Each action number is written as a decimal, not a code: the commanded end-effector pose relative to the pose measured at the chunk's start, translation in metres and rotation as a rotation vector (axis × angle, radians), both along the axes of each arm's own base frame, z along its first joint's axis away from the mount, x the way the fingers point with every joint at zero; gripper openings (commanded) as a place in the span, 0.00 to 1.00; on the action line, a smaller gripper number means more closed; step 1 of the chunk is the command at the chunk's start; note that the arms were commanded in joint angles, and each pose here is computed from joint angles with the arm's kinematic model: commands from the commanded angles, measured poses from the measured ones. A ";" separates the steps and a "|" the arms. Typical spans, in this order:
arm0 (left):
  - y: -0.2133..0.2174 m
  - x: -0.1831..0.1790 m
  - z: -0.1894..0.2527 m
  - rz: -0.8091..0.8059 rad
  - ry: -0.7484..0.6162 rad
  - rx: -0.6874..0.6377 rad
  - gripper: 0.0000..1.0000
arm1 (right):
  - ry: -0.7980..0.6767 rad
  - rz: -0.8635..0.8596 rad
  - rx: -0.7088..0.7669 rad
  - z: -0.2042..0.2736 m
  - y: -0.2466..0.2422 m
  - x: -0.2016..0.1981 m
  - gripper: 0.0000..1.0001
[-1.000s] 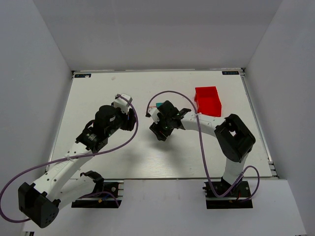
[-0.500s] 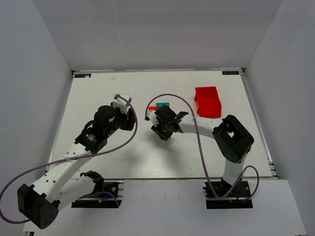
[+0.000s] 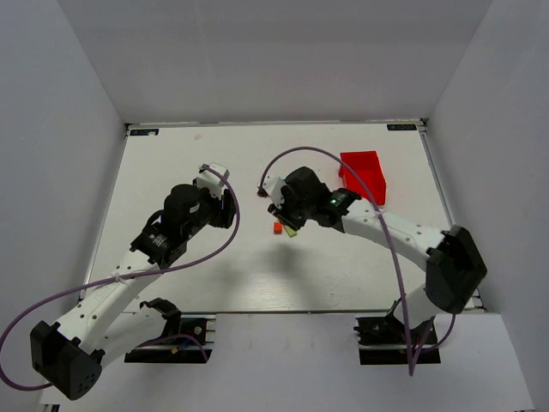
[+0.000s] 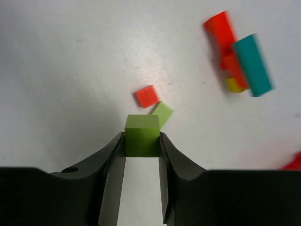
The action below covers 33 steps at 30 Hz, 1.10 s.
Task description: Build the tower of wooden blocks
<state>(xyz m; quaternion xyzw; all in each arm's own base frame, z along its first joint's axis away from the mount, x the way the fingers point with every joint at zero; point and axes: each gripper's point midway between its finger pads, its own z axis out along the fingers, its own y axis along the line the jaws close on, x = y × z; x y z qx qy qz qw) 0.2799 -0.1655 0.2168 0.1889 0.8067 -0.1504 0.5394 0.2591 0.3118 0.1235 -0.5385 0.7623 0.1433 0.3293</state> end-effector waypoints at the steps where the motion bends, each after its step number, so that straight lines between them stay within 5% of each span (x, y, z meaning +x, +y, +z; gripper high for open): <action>1: 0.004 0.000 0.008 0.017 -0.023 -0.014 0.65 | -0.179 -0.020 0.037 0.051 -0.010 0.029 0.14; 12: 0.000 -0.005 0.017 -0.021 -0.055 -0.038 0.65 | -0.251 0.021 0.054 0.070 -0.026 0.083 0.14; 18: 0.000 -0.004 0.017 -0.024 -0.059 -0.031 0.65 | -0.300 0.186 0.064 0.073 -0.020 0.111 0.14; 33: -0.002 -0.007 0.020 -0.041 -0.064 -0.041 0.65 | -0.159 0.458 0.006 0.046 -0.014 0.152 0.12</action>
